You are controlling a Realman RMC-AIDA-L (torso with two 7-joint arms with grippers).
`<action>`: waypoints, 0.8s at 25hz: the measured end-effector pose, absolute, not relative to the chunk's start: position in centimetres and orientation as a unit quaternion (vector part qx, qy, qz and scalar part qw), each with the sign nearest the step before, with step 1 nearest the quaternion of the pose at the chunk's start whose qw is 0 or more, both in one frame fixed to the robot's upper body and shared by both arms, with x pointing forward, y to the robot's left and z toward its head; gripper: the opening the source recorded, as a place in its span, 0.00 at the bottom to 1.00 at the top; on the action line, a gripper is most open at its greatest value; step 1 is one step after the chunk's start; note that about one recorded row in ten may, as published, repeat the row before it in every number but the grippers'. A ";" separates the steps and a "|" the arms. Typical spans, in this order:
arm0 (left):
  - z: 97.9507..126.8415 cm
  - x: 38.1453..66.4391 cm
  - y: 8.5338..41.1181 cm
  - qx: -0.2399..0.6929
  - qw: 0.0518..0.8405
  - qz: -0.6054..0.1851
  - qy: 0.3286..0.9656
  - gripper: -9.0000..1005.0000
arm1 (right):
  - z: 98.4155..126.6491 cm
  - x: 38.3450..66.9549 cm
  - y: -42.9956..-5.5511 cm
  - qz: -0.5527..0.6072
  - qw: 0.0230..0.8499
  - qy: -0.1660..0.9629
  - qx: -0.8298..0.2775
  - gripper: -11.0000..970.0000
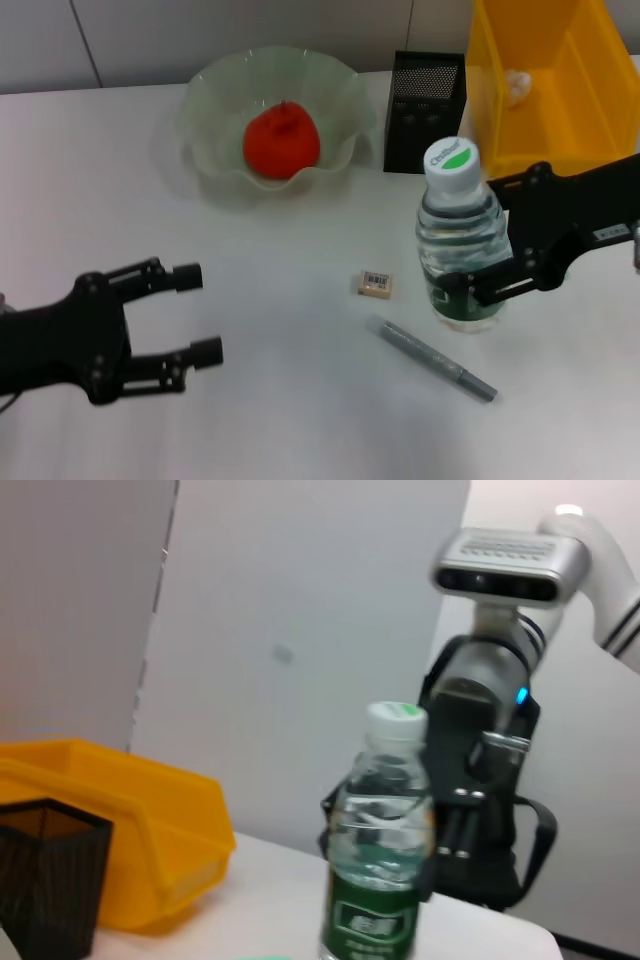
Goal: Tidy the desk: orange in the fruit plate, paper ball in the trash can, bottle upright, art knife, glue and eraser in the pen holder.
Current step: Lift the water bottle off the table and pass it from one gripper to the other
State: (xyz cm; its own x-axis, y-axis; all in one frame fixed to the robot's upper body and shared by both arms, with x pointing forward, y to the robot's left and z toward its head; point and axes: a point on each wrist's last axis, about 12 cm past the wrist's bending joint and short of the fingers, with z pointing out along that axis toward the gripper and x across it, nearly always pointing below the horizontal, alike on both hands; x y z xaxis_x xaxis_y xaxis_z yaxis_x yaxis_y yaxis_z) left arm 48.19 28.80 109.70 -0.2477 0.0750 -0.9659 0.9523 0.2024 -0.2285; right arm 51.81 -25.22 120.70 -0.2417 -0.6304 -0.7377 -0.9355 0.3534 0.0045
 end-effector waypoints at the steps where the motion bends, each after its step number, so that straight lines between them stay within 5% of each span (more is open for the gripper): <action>1: 110.0 48.6 28.9 0.400 0.465 -0.480 0.628 0.75 | 120.6 51.8 -25.4 0.238 0.337 0.747 -0.521 0.80; 20: 111.5 53.4 26.0 0.369 0.491 -0.482 0.625 0.74 | 117.1 57.2 -21.4 0.329 0.365 0.659 -0.570 0.80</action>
